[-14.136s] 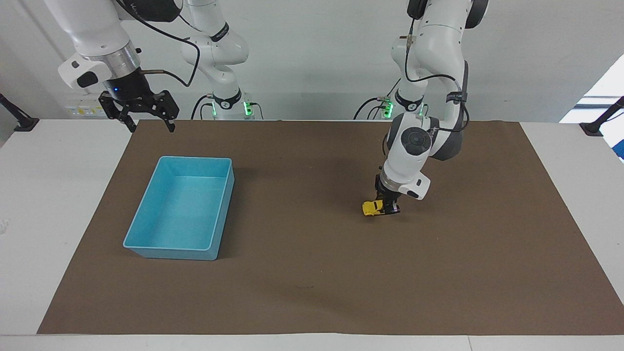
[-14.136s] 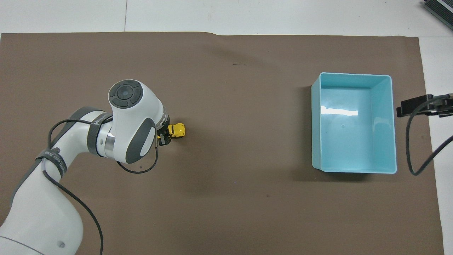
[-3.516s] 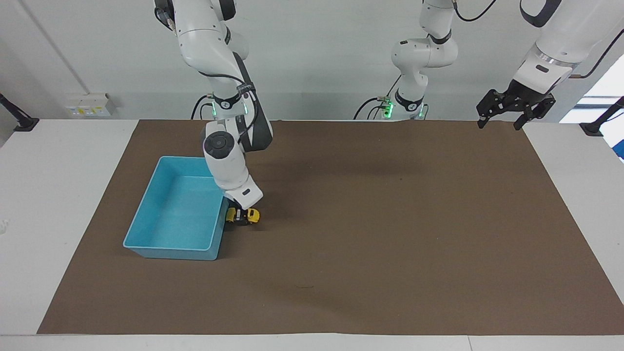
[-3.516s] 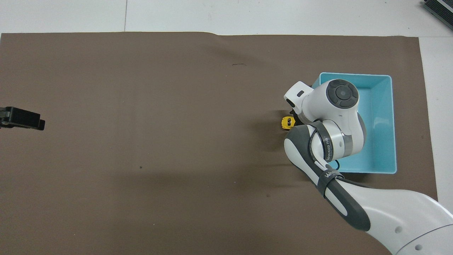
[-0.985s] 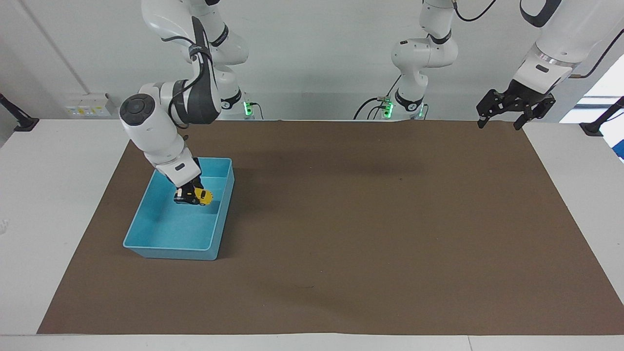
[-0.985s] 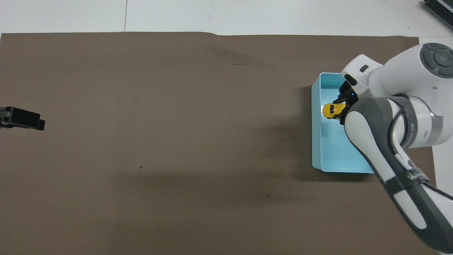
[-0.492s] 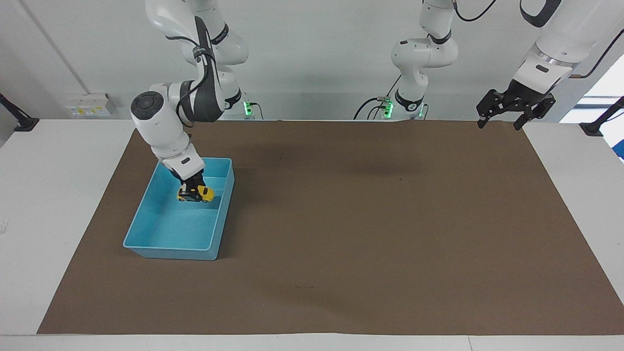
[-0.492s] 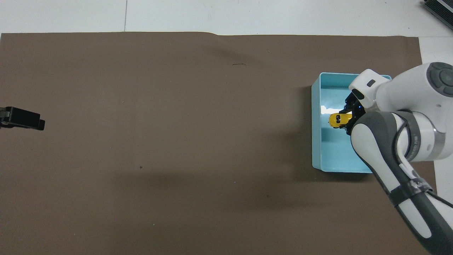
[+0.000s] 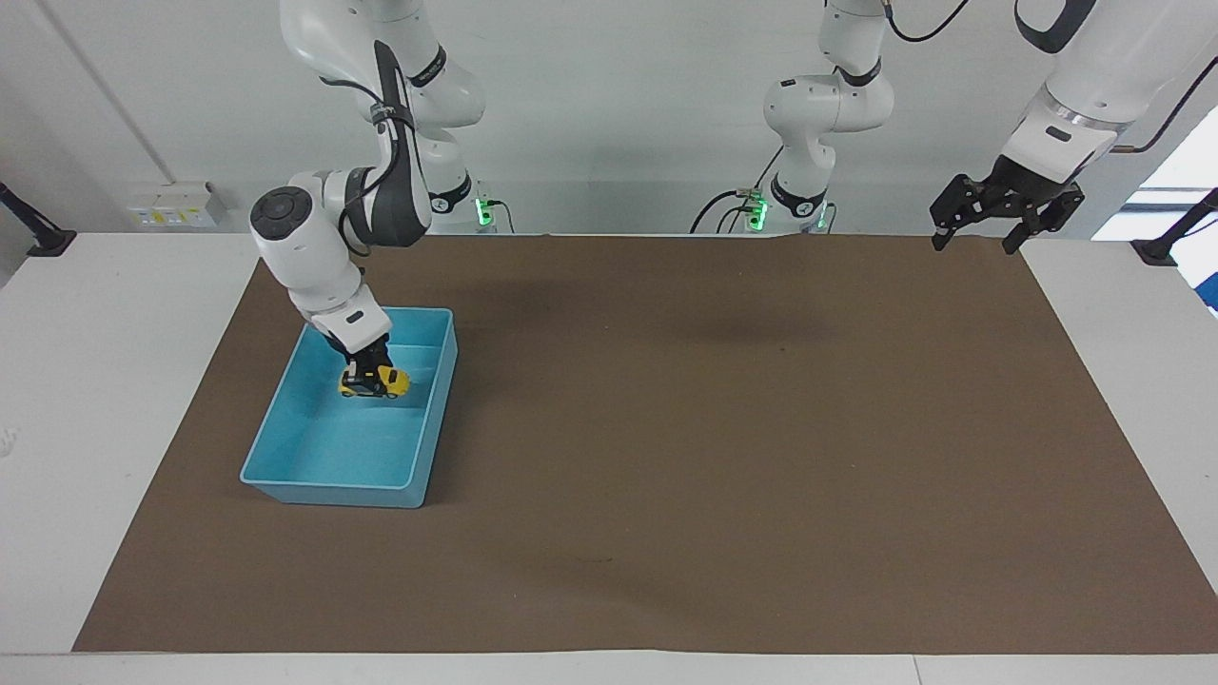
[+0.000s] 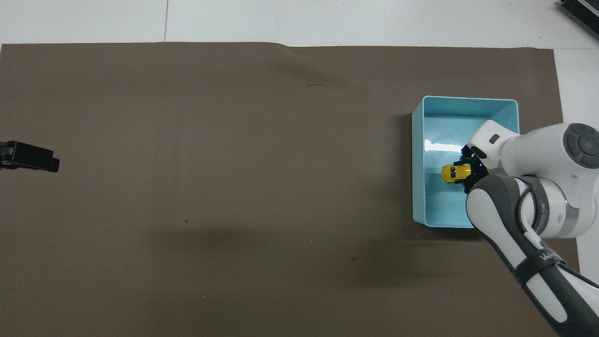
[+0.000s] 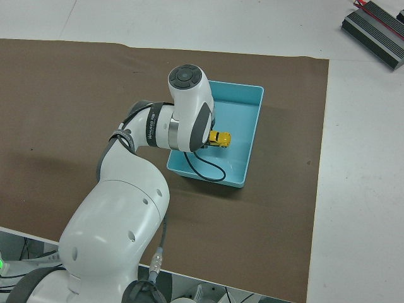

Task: Wind up and store yellow beetle car
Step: 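Lower the car into the blue box and open the right gripper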

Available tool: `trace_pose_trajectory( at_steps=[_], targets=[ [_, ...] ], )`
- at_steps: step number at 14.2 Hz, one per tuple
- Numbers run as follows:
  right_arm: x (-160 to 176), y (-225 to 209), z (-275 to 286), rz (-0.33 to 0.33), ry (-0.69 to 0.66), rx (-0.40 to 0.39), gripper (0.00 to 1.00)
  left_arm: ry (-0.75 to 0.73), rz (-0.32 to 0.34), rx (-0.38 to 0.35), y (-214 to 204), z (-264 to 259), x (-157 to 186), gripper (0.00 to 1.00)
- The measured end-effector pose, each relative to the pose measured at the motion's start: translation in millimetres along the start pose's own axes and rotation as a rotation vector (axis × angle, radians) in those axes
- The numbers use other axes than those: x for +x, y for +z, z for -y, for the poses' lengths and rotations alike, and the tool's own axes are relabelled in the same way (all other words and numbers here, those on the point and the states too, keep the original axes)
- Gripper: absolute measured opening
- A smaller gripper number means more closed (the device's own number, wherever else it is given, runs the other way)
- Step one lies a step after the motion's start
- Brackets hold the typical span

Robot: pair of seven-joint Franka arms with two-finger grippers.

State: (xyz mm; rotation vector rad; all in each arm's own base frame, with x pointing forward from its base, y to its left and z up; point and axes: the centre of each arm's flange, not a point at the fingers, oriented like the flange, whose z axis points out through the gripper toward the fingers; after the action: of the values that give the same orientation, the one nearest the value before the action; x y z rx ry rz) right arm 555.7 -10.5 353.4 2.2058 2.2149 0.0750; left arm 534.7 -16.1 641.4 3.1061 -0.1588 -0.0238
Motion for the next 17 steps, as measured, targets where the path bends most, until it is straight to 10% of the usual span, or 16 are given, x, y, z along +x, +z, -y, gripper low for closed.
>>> trace_pose_trajectory(
  at_steps=[17],
  targets=[
    [-9.6, 42.8, 5.0, 0.002, -0.049, -0.006, 0.45, 0.0, 0.0, 0.0, 0.0, 0.0, 0.0, 1.0]
  ],
)
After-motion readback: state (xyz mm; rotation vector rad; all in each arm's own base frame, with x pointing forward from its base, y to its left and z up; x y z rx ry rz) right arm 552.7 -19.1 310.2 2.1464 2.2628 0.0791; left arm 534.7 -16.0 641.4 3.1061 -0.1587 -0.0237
